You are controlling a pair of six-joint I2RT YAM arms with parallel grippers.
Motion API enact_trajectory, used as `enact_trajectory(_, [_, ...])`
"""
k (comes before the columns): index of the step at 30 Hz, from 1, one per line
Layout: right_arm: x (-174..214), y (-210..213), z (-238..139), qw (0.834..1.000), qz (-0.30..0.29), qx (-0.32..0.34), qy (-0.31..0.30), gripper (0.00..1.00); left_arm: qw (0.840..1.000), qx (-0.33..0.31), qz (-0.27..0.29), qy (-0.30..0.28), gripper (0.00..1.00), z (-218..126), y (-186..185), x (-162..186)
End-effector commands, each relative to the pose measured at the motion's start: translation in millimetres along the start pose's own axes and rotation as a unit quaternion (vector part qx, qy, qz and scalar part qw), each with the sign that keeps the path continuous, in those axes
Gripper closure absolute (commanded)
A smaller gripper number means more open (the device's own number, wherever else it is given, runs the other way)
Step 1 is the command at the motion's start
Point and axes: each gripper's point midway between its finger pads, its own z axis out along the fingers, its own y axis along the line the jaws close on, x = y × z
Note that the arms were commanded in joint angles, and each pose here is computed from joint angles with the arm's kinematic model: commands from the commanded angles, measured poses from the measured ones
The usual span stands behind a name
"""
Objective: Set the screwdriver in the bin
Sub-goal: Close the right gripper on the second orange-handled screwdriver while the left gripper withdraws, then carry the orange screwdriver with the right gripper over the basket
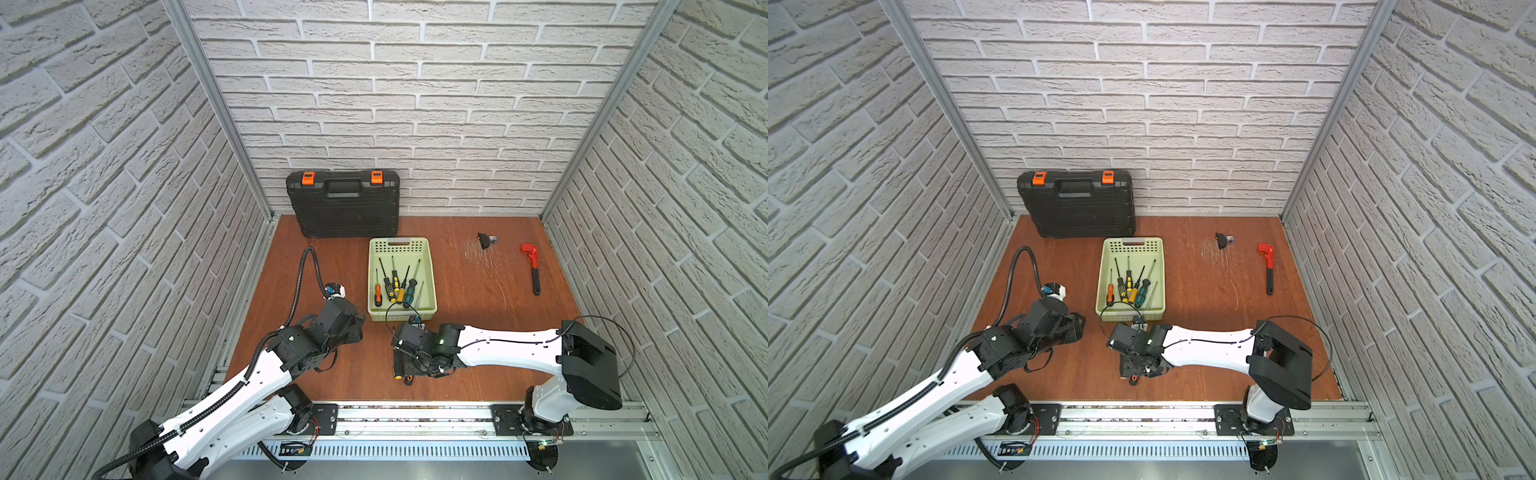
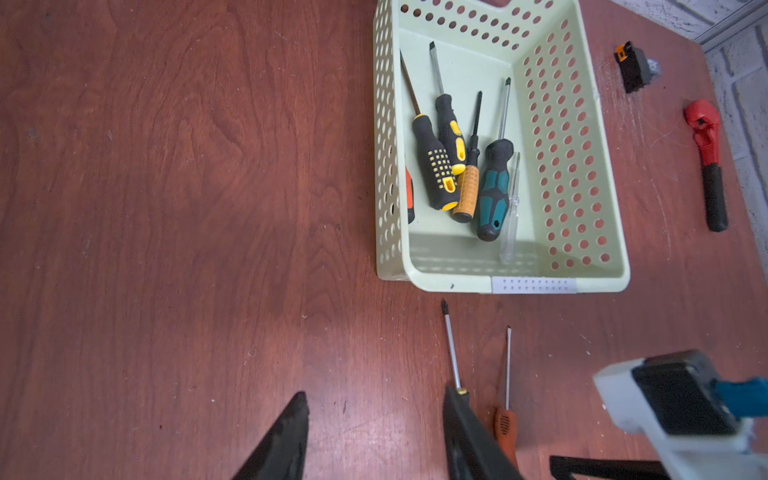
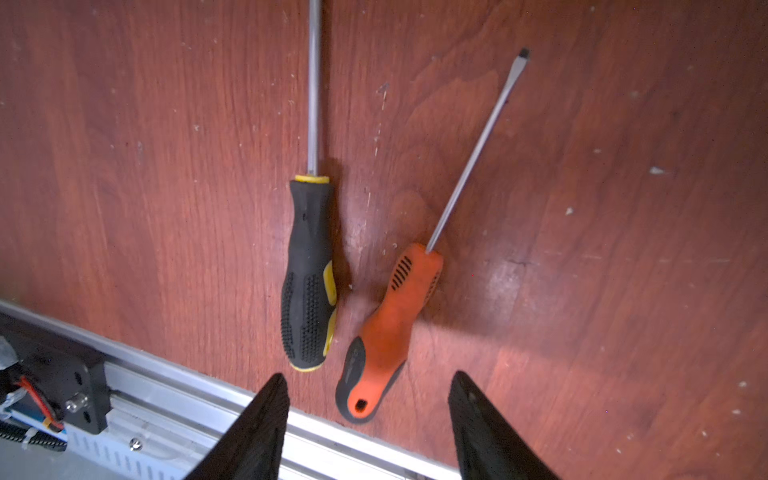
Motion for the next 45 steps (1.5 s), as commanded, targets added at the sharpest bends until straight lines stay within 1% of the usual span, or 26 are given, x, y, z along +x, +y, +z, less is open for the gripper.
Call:
enact_trajectory(1, [-5.2,-0.8,-2.6,1.0,-0.007,0.015,-0.014,0.37,1.0,-0.008,-0.002,-0.011,0.47,-1.4,6.5,-1.6])
enact_trajectory(6, [-1.2,-3.9,8.7,1.0,-0.011,0.027,-0.003,0.4,1.0,-0.012,-0.005,-0.012,0.46,0.8,9.2,-1.6])
enact_trajectory(16, [-0.4,-1.6,22.9,0.999,-0.03,0.042,0.008,0.56,1.0,-0.018,-0.008,-0.007,0.46,-1.4,13.4,-1.3])
enact_trajectory(23, [7.4,-12.7,29.7,0.997,-0.043,0.059,0.024,0.6,1.0,-0.023,-0.013,-0.005,0.46,0.8,15.5,-2.9])
enact_trajectory(25, [9.6,-14.6,29.4,0.996,-0.053,0.064,0.03,0.67,1.0,-0.024,-0.013,-0.003,0.46,1.7,15.6,-3.4])
enact_trajectory(29, [13.8,-18.4,30.5,0.996,-0.05,0.062,0.036,0.76,0.999,-0.028,-0.016,-0.003,0.46,0.7,17.8,-4.7])
enact_trajectory(32, [16.0,-20.5,29.8,0.996,-0.049,0.059,0.041,0.87,0.999,-0.032,-0.017,-0.005,0.46,-2.0,20.0,-7.8])
enact_trajectory(33, [16.0,-20.3,27.1,0.996,-0.051,0.057,0.041,0.92,0.999,-0.032,-0.016,-0.006,0.46,-3.7,20.1,-9.8])
enact_trajectory(34, [15.8,-20.7,22.0,0.996,-0.058,0.056,0.04,0.94,0.999,-0.035,-0.016,-0.007,0.46,-5.4,20.9,-11.9])
enact_trajectory(36, [14.3,-20.4,6.8,0.995,-0.079,0.048,0.036,0.94,0.999,-0.039,-0.013,-0.005,0.46,-11.4,20.8,-16.1])
enact_trajectory(41, [17.4,-44.5,-41.3,0.989,-0.131,0.062,0.03,0.95,0.999,-0.045,-0.01,-0.009,0.46,-15.1,20.6,-22.4])
enact_trajectory(45, [31.1,-46.2,-67.0,0.982,-0.182,0.024,0.053,0.94,0.999,-0.045,-0.01,-0.017,0.47,-14.8,13.8,-35.9])
